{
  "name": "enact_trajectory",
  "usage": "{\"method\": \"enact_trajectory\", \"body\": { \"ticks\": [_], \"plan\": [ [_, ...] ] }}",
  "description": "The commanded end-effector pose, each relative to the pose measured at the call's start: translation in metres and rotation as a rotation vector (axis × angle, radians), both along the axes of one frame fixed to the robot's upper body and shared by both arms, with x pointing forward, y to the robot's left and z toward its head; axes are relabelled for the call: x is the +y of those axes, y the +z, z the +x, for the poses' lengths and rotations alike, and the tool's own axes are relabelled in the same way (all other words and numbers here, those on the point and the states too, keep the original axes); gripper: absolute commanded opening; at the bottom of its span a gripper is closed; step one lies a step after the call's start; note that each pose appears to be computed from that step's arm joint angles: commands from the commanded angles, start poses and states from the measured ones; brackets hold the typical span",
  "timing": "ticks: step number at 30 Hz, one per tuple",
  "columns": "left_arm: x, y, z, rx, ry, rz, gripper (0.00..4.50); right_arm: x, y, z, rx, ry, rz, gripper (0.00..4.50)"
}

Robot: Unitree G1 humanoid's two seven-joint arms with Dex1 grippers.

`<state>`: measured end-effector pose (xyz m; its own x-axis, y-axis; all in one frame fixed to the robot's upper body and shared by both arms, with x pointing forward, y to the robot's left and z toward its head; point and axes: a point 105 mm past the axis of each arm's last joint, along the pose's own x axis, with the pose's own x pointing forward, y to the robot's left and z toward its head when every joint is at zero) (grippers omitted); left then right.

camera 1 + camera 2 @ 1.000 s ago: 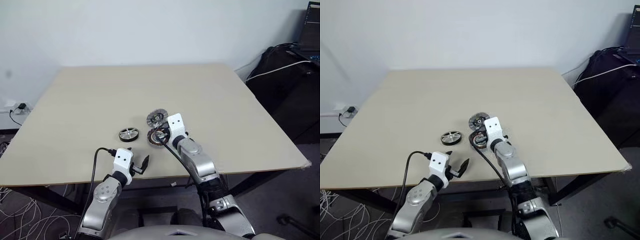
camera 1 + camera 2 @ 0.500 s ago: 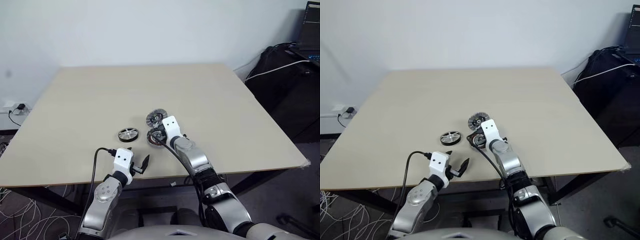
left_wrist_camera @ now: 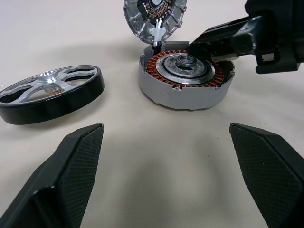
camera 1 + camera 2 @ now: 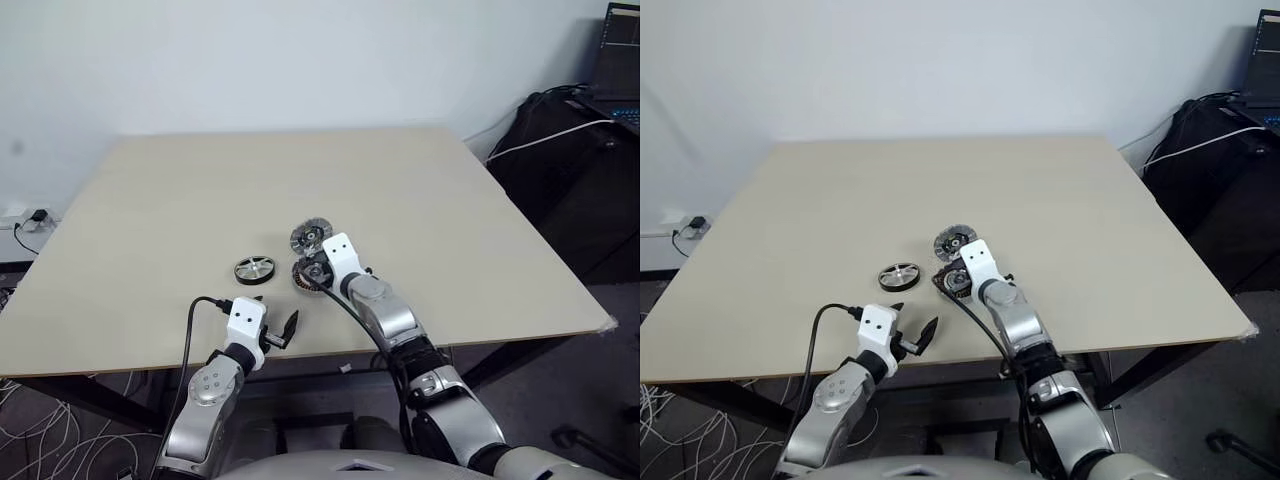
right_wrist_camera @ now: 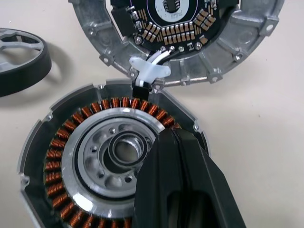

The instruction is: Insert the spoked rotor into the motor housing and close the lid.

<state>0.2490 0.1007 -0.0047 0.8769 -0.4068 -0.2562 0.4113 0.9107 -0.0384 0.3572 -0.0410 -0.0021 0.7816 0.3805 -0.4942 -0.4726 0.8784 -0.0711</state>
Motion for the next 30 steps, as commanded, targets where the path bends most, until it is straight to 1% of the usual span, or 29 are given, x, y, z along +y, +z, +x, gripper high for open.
{"method": "enact_trajectory", "body": {
  "ticks": [1, 9, 16, 23, 30],
  "plan": [
    [-0.003, 0.019, 0.005, -0.077, -0.011, -0.021, 4.5, 0.004, 0.003, -0.003, -0.01, 0.028, 0.004, 0.01],
    [-0.004, 0.019, 0.005, -0.074, -0.019, -0.024, 4.5, 0.003, 0.003, -0.006, -0.014, 0.028, 0.007, 0.01],
    [-0.005, 0.019, 0.006, -0.073, -0.021, -0.025, 4.5, 0.001, 0.013, 0.001, -0.067, -0.003, 0.029, 0.01],
    [-0.004, 0.019, 0.007, -0.072, -0.017, -0.027, 4.5, 0.005, 0.018, 0.001, -0.091, 0.021, 0.045, 0.01],
    [-0.004, 0.019, 0.006, -0.072, -0.017, -0.026, 4.5, 0.006, 0.017, -0.002, -0.086, 0.032, 0.045, 0.01]
  ]
}}
